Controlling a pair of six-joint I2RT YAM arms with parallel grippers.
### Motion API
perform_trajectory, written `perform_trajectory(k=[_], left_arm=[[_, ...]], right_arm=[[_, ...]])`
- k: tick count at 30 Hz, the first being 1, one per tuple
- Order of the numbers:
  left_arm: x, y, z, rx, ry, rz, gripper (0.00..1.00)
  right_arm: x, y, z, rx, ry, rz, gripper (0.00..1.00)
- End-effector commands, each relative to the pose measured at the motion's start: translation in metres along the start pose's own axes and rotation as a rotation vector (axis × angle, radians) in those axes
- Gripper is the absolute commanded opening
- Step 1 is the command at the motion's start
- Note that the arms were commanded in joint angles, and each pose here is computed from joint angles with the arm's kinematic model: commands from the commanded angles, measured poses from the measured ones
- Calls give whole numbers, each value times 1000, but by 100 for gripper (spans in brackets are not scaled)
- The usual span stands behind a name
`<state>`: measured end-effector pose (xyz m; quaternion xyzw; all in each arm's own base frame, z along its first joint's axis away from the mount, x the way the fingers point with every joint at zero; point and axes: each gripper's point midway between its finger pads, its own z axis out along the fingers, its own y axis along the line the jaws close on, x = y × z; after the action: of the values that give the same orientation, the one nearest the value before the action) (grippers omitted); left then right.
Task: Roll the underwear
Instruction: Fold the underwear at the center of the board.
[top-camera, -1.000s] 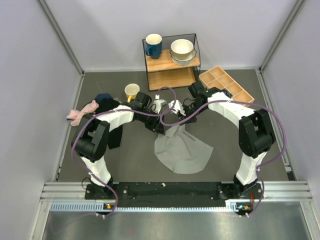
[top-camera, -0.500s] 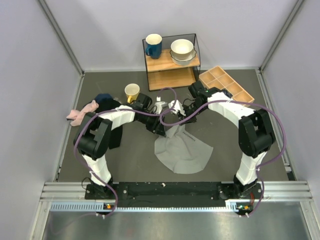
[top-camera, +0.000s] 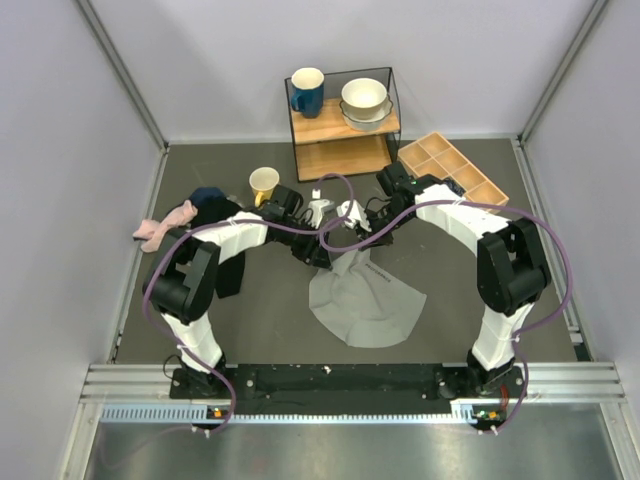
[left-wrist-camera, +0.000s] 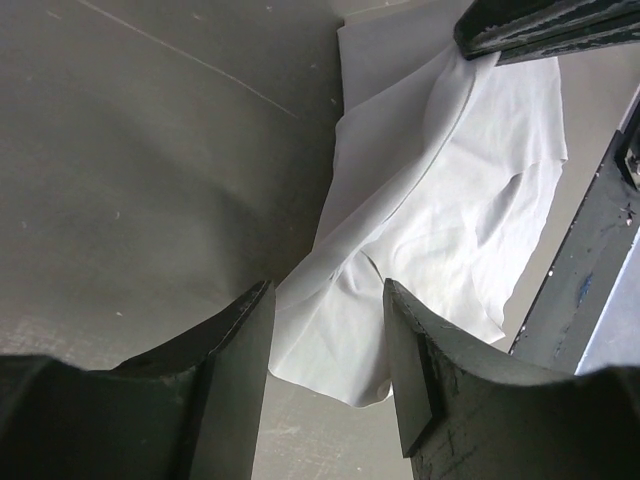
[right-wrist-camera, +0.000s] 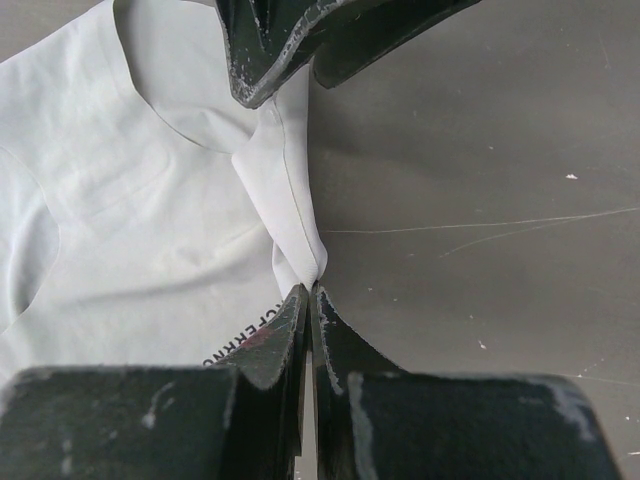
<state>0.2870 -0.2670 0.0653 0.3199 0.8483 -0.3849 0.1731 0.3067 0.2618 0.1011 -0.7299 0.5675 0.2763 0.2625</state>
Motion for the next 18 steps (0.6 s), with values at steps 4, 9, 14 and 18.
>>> perform_trajectory(k=[4,9,14,18], left_arm=[[-4,-4,6,73,-1,60,52],[-2,0,9,66,11,58,52],[0,2,11,66,20,54,49],[-2,3,10,59,17,54,47]], right_arm=[[-3,2,1,-16,-33,12,0],[-3,2,1,-18,-35,15,0],[-2,2,2,-17,-33,15,0],[-3,2,2,-19,-36,14,0]])
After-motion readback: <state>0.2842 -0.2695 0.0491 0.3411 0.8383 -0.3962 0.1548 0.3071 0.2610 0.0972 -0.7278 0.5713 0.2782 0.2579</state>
